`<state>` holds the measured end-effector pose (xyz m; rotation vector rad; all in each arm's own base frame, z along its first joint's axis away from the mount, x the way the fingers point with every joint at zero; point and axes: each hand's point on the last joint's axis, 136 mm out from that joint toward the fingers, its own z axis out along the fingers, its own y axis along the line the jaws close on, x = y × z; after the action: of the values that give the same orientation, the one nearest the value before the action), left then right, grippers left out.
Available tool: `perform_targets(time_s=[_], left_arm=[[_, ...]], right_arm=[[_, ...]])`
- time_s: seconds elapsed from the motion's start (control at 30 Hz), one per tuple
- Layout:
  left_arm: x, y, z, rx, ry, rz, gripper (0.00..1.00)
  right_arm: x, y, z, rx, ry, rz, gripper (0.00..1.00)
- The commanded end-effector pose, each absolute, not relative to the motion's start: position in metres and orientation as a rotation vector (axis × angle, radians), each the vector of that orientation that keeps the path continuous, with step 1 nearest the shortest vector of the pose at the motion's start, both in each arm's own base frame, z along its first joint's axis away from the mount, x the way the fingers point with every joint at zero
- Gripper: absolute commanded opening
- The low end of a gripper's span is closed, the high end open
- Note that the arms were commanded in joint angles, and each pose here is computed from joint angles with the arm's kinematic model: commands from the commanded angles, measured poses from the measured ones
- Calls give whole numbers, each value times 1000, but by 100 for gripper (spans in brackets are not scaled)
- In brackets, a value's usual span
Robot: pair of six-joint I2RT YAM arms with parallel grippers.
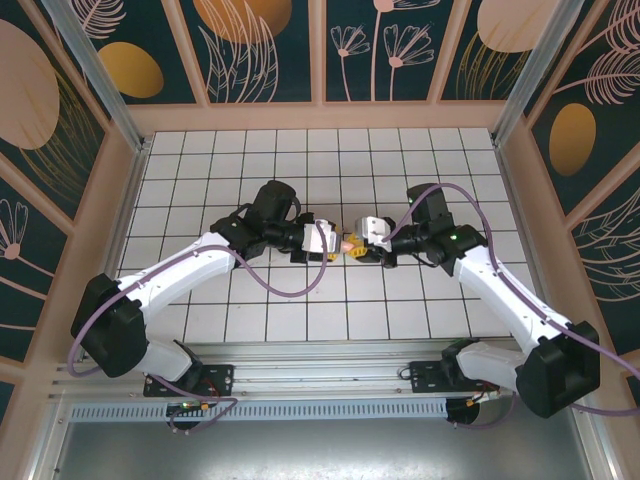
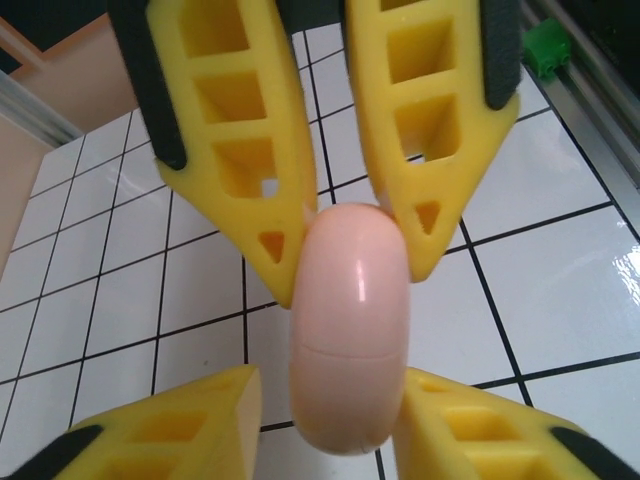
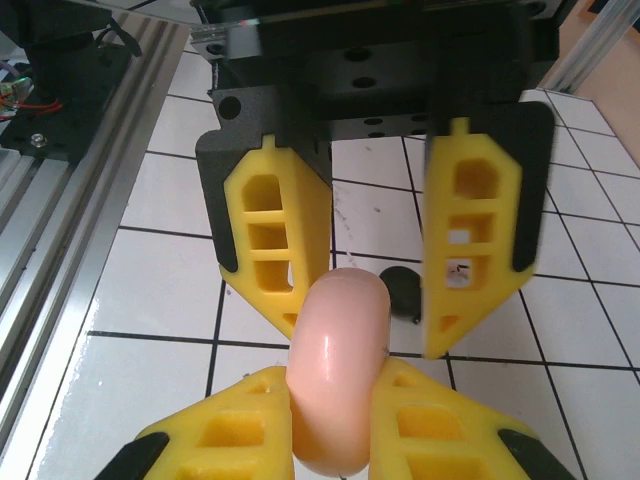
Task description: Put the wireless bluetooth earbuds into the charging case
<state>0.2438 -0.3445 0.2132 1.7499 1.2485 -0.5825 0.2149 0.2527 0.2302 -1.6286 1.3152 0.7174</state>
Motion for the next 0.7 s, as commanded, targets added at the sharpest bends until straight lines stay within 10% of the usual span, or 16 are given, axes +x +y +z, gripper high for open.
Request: perform_targets(time_s=[0.0,0.4,0.67], left_arm=[[239,-352,226,1757,1183,-617,34],[235,-353,228,1742,1207,-672,11],[232,-357,228,1666,1245,-769,7]], right_arm=[[211,260,235,-1641,1256,748,13],[218,259,234,-1606,1291,718,16],[219,244,250,-1486,1284,664,44]])
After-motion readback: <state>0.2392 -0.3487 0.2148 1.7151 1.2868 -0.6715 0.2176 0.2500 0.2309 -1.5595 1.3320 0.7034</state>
